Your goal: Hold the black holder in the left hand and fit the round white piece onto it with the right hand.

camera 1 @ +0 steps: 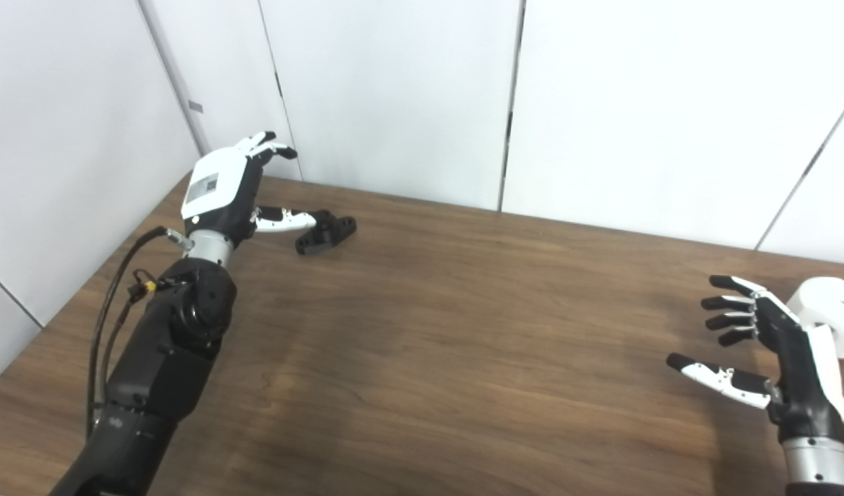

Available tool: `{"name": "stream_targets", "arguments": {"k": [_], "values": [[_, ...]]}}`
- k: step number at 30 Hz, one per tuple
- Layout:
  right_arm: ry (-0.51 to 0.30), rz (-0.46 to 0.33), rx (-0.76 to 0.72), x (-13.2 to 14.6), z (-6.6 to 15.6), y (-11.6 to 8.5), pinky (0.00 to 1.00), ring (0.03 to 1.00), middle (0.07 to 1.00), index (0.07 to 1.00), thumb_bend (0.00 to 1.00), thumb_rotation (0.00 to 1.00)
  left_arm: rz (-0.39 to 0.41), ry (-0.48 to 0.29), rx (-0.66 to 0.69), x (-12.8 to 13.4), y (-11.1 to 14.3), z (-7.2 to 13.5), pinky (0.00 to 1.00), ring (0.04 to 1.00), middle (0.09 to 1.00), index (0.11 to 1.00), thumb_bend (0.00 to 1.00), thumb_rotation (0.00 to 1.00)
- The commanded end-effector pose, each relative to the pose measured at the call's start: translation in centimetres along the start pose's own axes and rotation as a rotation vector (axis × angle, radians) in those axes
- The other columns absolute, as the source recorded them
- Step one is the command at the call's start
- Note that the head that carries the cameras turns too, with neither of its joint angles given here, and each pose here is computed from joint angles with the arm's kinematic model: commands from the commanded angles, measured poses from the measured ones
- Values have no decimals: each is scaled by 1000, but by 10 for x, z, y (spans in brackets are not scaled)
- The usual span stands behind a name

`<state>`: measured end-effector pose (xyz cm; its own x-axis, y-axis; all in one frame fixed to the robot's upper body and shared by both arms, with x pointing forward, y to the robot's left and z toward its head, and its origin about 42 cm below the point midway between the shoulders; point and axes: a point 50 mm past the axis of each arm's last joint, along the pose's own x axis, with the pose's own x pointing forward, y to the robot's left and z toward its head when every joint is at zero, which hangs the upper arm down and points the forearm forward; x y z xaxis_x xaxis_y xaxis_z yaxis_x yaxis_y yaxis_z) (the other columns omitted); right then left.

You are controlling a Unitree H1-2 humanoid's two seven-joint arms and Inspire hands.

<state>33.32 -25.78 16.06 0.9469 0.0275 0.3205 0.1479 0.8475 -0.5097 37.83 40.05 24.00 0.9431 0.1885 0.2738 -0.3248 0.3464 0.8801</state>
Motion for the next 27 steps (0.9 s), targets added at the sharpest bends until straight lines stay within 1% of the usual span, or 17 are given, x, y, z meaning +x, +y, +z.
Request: {"name": "stream_targets", "arguments": {"k": [1,2,5,8,11,13,17,19,21,27], "values": [[-88,-36,-3,13,16,-12,451,564,644,739,653,0,64,-37,37,21,28,4,861,985,962,789,1000,493],[-89,-35,-6,13,17,-12,451,565,645,740,650,0,50,-30,39,23,26,2,881,990,968,790,1000,513],[-92,-33,-9,13,17,-12,451,564,644,739,646,1,15,-14,40,27,18,1,907,999,983,782,1000,431],[-86,-34,-10,12,17,-13,452,563,644,739,648,4,-9,-11,31,29,13,1,910,1000,984,772,1000,402],[-88,-34,-9,12,18,-13,448,562,645,739,648,3,-43,11,28,31,8,1,911,1000,988,778,1000,381],[-90,-34,-10,12,18,-13,445,559,643,738,648,0,-56,15,28,32,5,0,915,1000,990,782,1000,374],[-95,-37,-16,12,19,-14,441,555,636,735,644,4,-87,26,57,36,-3,-3,881,1000,980,780,1000,373],[-91,-37,-17,12,20,-15,443,557,639,735,644,5,-108,32,66,38,-6,-4,882,1000,985,787,1000,380],[-90,-38,-17,11,21,-15,439,555,638,734,644,11,-128,42,68,39,-10,-4,905,1000,992,795,1000,379],[-84,-36,-20,11,21,-17,441,557,638,734,642,9,-135,51,91,43,-21,-8,879,1000,983,784,1000,380]]}}
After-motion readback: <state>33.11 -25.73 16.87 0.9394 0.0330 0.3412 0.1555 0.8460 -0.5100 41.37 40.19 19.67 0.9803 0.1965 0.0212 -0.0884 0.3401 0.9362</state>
